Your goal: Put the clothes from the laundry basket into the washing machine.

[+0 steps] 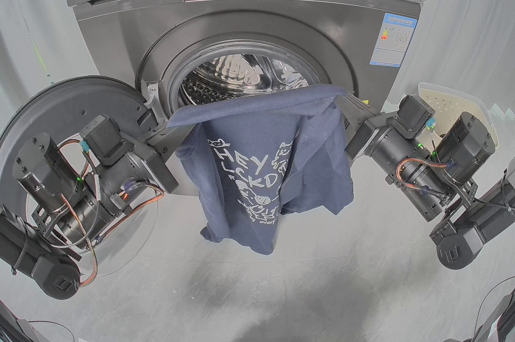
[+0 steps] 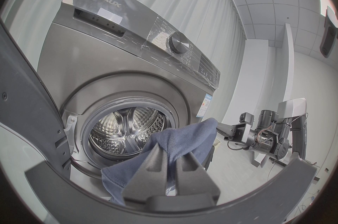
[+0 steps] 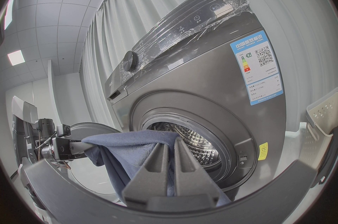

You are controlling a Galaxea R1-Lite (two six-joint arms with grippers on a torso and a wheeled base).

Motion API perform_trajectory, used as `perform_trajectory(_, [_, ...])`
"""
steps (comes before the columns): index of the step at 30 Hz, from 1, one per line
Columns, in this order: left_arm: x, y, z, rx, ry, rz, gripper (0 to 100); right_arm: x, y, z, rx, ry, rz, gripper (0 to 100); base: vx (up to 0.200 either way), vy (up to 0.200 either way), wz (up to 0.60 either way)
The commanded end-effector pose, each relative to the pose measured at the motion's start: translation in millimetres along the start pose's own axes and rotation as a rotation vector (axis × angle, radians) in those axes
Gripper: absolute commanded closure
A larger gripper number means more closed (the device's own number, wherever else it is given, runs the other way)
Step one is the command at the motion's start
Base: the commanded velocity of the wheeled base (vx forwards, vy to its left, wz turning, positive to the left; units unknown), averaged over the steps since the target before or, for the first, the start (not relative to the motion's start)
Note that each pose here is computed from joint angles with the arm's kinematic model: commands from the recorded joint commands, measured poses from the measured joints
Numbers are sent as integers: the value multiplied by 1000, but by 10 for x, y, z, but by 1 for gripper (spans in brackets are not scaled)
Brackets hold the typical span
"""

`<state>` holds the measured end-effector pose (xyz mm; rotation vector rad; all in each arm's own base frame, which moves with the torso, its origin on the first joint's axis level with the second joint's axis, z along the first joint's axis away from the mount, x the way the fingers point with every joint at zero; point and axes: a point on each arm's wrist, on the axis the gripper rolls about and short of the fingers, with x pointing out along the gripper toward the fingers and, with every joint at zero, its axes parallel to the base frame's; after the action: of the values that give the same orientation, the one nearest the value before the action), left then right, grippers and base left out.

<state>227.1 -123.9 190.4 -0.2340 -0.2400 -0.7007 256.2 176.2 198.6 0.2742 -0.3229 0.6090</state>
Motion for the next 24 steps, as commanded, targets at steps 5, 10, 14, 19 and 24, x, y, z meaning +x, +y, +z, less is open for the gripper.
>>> perform_trajectory(5, [37,3,30,12,-7,-4,100,34,34,-12,8,-5,7,100,0,0,0])
perform_trajectory(10, [64,24,-37,10,14,-8,100,67,18,34,9,-28,2,100,0,0,0])
perform_trajectory(14, [70,6,-29,9,9,-16,100,90,17,61,9,-42,2,100,0,0,0])
perform_trajectory(19, [68,-1,-36,10,9,-19,100,75,37,34,11,-30,7,100,0,0,0])
perform_trajectory(24, [135,16,-64,6,6,-43,100,70,20,51,9,-34,0,100,0,0,0])
